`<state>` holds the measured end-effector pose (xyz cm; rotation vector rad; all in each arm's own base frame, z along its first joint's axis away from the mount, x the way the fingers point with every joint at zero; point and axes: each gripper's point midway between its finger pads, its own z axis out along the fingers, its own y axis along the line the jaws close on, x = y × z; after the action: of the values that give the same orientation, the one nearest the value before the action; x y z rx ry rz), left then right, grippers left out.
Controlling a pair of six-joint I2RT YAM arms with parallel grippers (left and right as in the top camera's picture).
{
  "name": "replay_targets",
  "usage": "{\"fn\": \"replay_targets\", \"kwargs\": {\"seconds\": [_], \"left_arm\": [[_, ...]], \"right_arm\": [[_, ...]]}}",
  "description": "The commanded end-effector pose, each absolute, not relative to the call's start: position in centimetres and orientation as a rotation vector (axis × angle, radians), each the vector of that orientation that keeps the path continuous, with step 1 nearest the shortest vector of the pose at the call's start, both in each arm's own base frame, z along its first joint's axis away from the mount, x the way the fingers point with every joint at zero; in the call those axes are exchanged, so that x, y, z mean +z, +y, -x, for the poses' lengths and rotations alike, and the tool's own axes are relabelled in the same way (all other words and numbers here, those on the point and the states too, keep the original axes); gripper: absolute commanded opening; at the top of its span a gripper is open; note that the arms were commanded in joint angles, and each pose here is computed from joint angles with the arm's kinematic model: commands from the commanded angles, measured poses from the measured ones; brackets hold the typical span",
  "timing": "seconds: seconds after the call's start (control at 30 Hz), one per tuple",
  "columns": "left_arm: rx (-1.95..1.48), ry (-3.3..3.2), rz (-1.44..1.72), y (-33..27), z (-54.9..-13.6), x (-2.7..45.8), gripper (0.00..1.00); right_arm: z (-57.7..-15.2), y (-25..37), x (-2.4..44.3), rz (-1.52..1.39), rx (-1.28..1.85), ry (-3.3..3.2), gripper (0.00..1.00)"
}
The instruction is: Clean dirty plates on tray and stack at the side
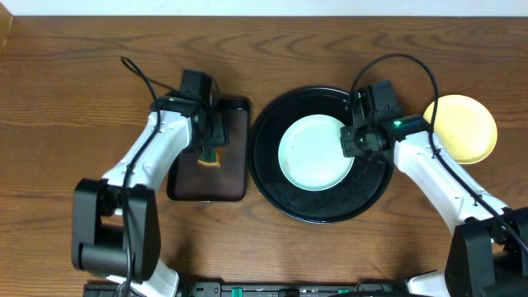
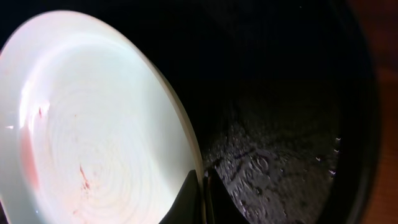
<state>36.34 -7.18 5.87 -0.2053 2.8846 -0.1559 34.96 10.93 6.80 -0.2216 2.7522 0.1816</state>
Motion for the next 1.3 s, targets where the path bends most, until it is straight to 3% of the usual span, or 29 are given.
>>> {"fn": "replay_targets", "kwargs": {"seconds": [0.0,0.53,0.63,1.17,1.27], "left_arm": [[-0.154,2.835,0.141,-7.3,-37.3,7.1,0.66],[-0.014,2.969,0.160,-5.9,-36.0,1.6,0.65],[-0.028,2.983,0.158,-6.1,-35.7,1.5,0.56],[-0.098,2.987,0.134,-6.8,-35.2,0.2,0.56],[-0.100,2.971,0.111,-6.8,-35.4,0.0,0.47]], "right_arm": [[-33.6,10.4,4.3,0.136,0.193,2.787,0.01],[-32.9,10.2,2.3,0.113,0.200,2.771,0.01],[-32.9,10.1,2.2,0.081,0.200,2.770,0.01],[-32.6,9.0,0.0,-0.131,0.222,2.842,0.01],[-32.6,9.0,-0.3,-0.124,0.222,2.847,0.01]]}}
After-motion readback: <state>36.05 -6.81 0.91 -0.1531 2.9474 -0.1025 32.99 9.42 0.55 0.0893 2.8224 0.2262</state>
